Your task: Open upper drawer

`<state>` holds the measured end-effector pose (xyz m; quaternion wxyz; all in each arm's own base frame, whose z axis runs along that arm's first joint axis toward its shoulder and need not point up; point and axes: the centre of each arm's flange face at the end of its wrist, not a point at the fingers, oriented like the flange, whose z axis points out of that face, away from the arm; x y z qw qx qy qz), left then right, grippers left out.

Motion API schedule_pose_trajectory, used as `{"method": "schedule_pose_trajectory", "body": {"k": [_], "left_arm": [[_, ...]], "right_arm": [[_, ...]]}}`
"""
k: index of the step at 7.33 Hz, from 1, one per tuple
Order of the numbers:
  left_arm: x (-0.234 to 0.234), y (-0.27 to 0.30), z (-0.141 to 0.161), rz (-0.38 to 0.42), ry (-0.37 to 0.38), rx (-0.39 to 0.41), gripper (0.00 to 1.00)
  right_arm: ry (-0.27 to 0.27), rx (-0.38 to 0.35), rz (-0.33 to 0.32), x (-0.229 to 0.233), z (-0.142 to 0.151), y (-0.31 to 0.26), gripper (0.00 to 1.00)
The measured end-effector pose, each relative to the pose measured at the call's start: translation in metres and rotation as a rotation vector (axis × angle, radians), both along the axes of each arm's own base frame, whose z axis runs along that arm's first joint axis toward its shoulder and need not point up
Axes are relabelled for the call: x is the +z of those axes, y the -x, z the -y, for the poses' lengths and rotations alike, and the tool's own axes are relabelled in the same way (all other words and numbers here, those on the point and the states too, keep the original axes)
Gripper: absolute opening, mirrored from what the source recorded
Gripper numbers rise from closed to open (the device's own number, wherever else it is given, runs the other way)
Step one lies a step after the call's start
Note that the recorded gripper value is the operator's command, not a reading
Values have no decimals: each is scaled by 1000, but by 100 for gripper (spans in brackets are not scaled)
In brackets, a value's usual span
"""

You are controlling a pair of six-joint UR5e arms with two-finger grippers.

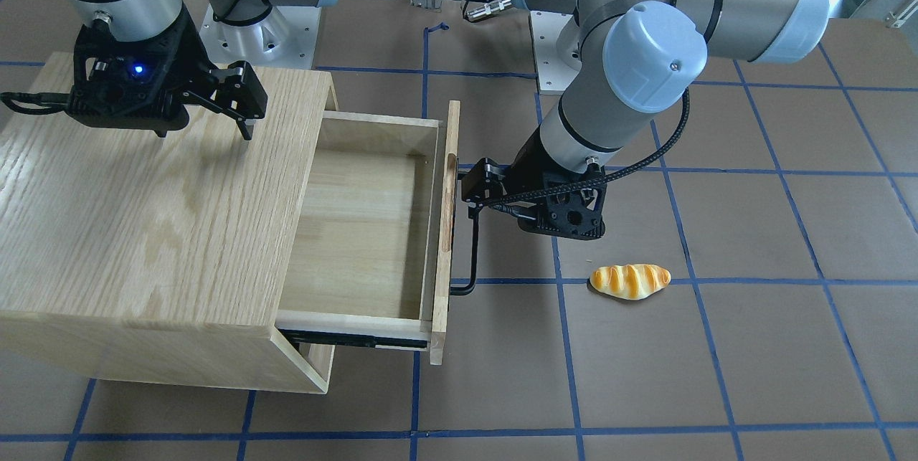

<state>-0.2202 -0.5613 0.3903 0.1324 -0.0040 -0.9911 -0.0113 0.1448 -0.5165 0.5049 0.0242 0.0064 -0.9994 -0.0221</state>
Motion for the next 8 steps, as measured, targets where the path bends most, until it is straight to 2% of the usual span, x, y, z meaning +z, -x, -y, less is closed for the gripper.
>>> {"method": "schedule_pose_trajectory", "body": {"k": [6,8], "left_arm": [[12,-29,1,8,-2,16,100],[47,-49,-7,91,-8,31,100]], "right_arm": [[0,-1,0,0,0,1,100],[0,0,0,0,0,0,100]]}}
